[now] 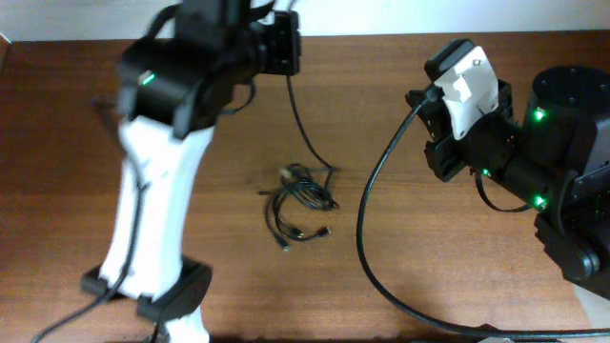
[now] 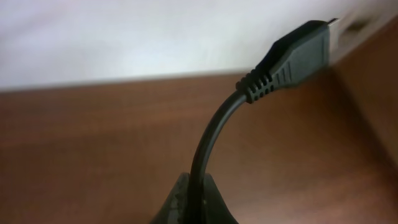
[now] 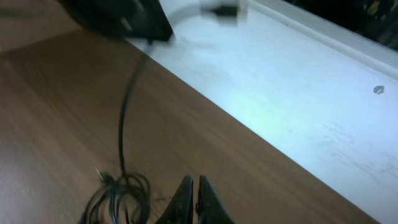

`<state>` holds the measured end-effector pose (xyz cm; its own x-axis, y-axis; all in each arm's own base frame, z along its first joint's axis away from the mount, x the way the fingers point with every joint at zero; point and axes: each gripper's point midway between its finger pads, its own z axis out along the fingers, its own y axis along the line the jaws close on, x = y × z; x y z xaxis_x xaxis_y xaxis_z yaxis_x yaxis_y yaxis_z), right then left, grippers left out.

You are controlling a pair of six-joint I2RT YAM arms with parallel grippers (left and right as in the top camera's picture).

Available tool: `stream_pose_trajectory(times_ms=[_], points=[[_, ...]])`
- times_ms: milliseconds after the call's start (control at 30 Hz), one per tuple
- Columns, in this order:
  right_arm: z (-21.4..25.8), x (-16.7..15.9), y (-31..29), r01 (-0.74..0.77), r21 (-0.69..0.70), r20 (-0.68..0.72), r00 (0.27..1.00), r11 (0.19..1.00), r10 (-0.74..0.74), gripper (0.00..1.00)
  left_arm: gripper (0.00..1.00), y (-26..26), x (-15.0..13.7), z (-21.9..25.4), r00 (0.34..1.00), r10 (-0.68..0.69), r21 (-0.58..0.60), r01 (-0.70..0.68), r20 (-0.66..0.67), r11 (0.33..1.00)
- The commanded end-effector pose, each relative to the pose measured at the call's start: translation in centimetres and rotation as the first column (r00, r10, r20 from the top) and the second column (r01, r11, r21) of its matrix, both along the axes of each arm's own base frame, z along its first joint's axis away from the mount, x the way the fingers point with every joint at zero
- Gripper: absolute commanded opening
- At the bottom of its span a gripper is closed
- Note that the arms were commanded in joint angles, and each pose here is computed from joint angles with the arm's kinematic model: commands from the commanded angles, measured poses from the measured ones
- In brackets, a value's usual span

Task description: Untangle cables

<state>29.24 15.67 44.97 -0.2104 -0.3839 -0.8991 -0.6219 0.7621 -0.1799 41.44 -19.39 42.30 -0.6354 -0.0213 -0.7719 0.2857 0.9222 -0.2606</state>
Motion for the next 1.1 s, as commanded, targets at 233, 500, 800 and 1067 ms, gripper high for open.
stream_pose_trajectory(times_ms=[233,500,800,1067], points=[[-0.8,0.3,-0.1,0.017,0.007,-0.049,0.999,1.000,-0.017,0.04,0.99,-4.5,5.3,-17.0,0.930,-0.047,0.118,0.096,-0.365,0.988],[6.0,2.6,1.0,-0.005,0.127,0.223,0.975,0.992,-0.023,0.99,0.99,2.3,-1.2,-0.1,0.993,0.114,0.102,-0.111,-0.019,0.989],[10.4,1.0,-4.8,0.224,0.195,0.454,0.842,0.955,-0.290,0.99,0.99,13.7,-5.7,19.1,0.666,0.445,-0.096,-0.492,0.599,0.865],[1.9,-3.5,-9.7,0.330,0.501,0.094,0.898,0.800,-0.429,0.99,0.99,22.3,-20.0,10.9,0.488,0.541,-0.208,-0.580,0.685,0.788]])
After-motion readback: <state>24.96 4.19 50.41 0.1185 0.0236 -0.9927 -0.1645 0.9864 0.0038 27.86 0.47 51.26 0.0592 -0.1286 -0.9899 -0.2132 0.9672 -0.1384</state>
